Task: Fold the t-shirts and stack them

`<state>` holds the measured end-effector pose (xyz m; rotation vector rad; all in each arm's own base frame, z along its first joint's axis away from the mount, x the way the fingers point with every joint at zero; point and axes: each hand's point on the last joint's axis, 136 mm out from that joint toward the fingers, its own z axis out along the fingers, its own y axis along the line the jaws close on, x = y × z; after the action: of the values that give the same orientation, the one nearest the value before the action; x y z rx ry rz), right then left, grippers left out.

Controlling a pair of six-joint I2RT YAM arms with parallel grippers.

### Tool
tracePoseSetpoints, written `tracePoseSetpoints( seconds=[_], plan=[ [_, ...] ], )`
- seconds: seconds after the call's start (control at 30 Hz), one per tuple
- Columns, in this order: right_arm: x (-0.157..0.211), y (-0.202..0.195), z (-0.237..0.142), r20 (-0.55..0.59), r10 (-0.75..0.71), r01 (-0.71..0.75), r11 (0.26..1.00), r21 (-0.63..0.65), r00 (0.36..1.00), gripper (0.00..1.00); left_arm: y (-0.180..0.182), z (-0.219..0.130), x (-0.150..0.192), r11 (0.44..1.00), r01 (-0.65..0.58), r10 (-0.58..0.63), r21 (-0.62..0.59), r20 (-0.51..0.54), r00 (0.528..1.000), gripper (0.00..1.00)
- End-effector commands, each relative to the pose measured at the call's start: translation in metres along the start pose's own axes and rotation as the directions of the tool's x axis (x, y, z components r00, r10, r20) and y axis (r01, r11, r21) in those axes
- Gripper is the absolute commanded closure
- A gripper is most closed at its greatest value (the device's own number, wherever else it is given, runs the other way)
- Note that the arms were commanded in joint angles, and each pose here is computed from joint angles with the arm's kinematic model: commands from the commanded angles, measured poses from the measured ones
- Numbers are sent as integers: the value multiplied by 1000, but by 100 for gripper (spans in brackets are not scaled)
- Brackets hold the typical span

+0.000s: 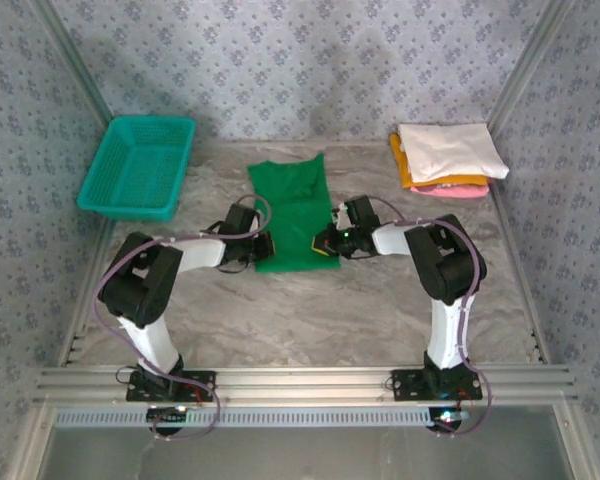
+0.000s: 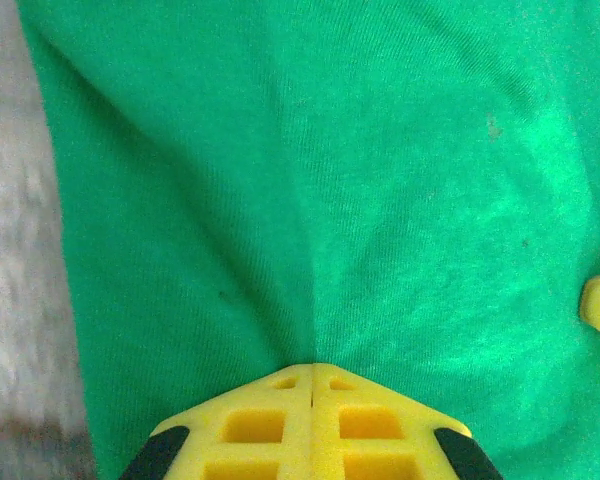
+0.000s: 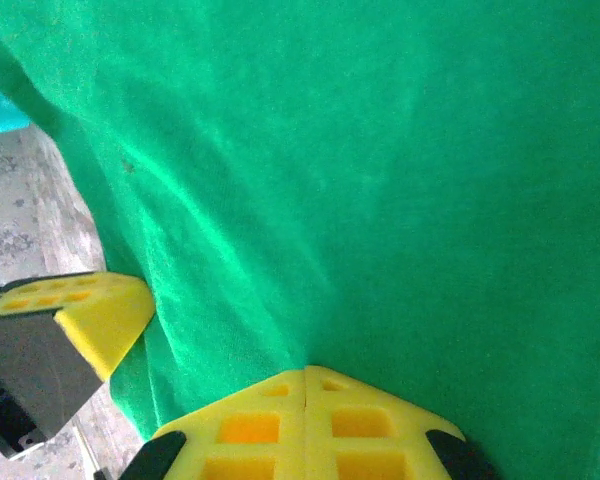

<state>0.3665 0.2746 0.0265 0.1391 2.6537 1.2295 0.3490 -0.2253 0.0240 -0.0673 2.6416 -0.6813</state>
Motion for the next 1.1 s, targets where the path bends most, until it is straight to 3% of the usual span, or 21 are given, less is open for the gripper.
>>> tracePoseSetpoints(
  seconds=[0.0,0.13,0.27,0.4,0.6,0.73,0.87,1.07],
  plan=[
    [22,-15,-12,-43,74,-69,993,91,996,100,38,-14,40,980,24,-50,-198,-129,990,93],
    [3,22,-29,-15,16,-15,998,59,1000,95,11,-38,-8,983,-29,21,-183,-42,999,88],
    [0,43,-29,-37,-13,14,1000,12,999,100,-28,-51,-33,995,-52,54,-81,29,998,88],
    [14,39,-13,-89,-9,7,1000,-14,996,100,-41,-33,-13,997,-77,77,-31,3,997,93],
    [34,3,13,-138,41,-38,999,23,990,100,-14,8,33,999,-14,11,-31,-85,996,95],
    [36,-4,20,-145,61,-56,998,35,988,100,-7,14,38,999,-17,12,-48,-100,995,95],
    [29,16,4,-103,15,-12,999,33,995,100,-21,-5,16,997,-64,61,-51,-61,996,95],
    [23,39,-44,-20,-66,67,996,51,998,98,-21,-72,-1,997,-49,53,-59,67,996,86]
  ],
)
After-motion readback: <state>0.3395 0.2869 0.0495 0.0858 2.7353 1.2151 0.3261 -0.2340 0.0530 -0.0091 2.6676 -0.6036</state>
